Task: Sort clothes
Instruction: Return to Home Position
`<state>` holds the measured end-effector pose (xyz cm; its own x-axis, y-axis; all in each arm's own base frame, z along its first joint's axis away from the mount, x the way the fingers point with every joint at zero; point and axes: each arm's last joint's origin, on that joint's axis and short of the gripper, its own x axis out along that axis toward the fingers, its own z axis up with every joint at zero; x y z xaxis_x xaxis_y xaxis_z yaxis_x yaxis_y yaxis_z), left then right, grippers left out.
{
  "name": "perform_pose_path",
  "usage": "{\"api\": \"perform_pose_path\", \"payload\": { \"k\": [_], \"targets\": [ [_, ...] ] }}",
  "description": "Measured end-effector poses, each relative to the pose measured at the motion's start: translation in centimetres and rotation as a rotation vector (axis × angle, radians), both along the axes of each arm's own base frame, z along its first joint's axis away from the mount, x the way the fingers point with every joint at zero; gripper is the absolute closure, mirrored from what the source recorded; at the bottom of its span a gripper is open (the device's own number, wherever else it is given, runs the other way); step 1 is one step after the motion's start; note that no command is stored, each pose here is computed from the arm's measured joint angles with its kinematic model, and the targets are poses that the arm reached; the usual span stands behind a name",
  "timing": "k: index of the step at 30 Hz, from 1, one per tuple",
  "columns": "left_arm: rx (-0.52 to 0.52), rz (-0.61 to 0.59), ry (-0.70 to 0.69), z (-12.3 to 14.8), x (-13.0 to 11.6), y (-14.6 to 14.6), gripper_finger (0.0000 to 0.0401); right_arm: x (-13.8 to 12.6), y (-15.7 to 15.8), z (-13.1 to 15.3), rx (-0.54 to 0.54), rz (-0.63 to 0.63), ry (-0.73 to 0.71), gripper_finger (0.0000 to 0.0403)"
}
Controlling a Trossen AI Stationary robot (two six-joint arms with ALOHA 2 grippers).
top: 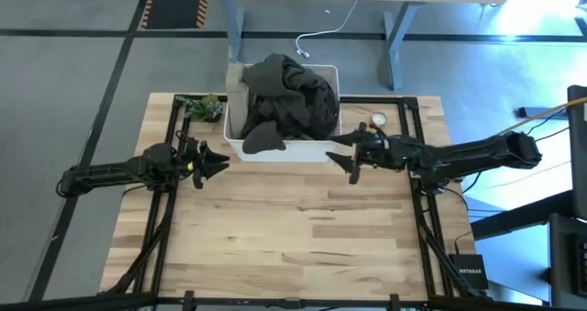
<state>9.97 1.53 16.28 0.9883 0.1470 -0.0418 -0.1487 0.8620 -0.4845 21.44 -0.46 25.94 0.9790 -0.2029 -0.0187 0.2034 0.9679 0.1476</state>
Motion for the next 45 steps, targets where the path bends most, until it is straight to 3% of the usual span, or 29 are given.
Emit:
{"api": "perform_pose_path", "payload": {
  "k": [8, 13, 16, 35, 45],
  "targets": [
    [0.0, 0.0, 0.0, 0.0, 0.0, 0.0, 0.0244, -2.8, 0.2, -2.1, 0.007, 0.074, 0.005, 0.0135],
    [0.0, 0.0, 0.0, 0.0, 0.0, 0.0, 0.0244, -5.1, 0.2, -3.8, 0.028, 0.076, -0.162, 0.0135],
    [0.0, 0.0, 0.0, 0.0, 0.0, 0.0, 0.0244, -6.3, 0.2, -4.7, 0.026, 0.077, -0.192, 0.0135],
    [0.0, 0.0, 0.001, 0.0, 0.0, 0.0, 0.0244, -11.3, 0.1, -5.3, -0.005, 0.074, -0.109, 0.0135],
    [0.0, 0.0, 0.0, 0.0, 0.0, 0.0, 0.0244, -11.9, 0.1, -7.7, -0.021, 0.072, -0.158, 0.0135]
  ]
}}
